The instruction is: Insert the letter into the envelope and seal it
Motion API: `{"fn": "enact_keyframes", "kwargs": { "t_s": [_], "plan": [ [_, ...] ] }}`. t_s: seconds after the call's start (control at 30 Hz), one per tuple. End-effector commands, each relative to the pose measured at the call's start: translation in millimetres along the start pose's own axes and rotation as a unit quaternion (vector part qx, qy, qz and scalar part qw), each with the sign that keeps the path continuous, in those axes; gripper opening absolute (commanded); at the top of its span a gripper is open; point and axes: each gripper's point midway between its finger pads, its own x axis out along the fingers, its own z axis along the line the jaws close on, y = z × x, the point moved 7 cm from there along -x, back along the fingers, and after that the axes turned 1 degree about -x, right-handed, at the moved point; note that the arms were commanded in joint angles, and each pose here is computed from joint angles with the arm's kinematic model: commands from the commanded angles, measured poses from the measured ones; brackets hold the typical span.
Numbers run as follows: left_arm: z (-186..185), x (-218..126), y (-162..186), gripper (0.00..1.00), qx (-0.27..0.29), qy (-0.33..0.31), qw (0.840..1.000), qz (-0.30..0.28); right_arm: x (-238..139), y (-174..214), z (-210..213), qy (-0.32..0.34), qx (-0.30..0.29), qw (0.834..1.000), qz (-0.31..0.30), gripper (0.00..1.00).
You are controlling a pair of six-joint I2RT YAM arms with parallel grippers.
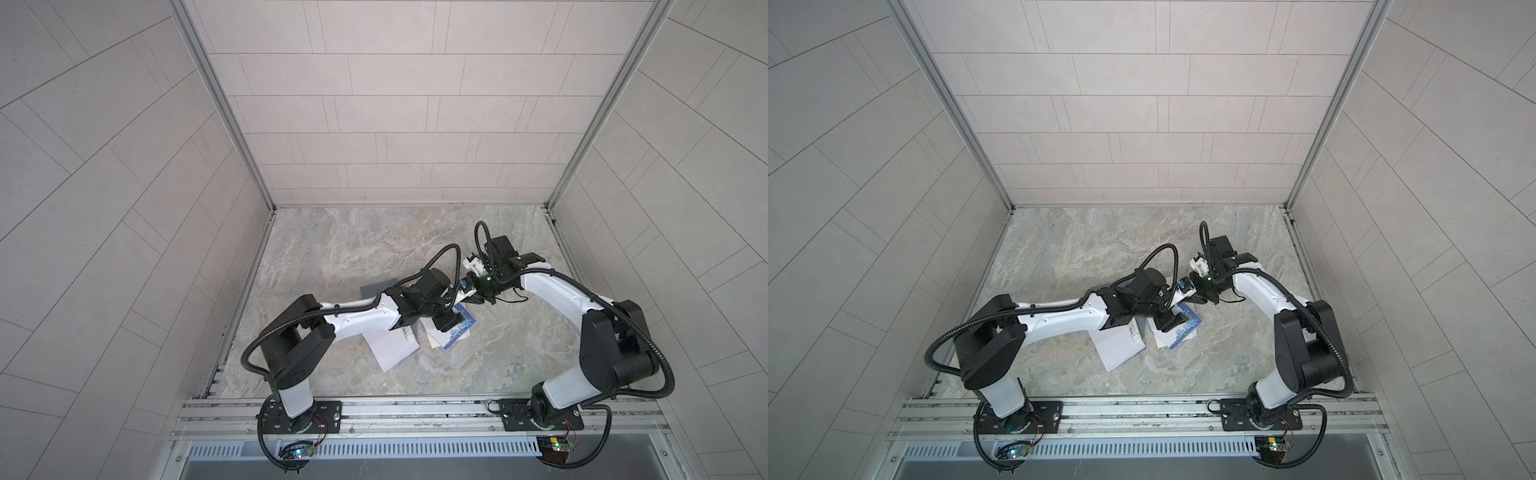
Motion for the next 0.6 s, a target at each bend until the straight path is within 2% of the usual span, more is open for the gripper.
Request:
{"fn": "enact_keyframes", "kwargs": {
  "t_s": [0.0, 0.13, 0.2, 0.37, 0.57],
  "plan": [
    [24.6, -0.8, 89.1, 0.70, -0.081, -0.056, 0.981, 0.167, -34.0, 11.6, 35.6, -0.079, -0.040, 0.996, 0.005, 0.00],
    [24.8, -12.3, 86.3, 0.70, -0.079, -0.068, 0.983, 0.148, -35.1, 11.2, 29.6, -0.065, -0.037, 0.997, 0.004, 0.00],
    [23.6, -16.7, 86.2, 0.74, -0.081, -0.068, 0.984, 0.140, -34.1, 10.6, 26.4, -0.061, -0.034, 0.998, 0.006, 0.00],
    [23.4, -16.5, 85.6, 0.74, -0.084, -0.068, 0.984, 0.138, -30.4, 10.7, 22.5, -0.059, -0.033, 0.998, 0.014, 0.00],
    [21.0, -23.7, 63.8, 0.77, -0.074, -0.057, 0.990, 0.106, -28.6, 7.8, 20.1, -0.050, -0.029, 0.998, 0.014, 0.00]
  ]
}}
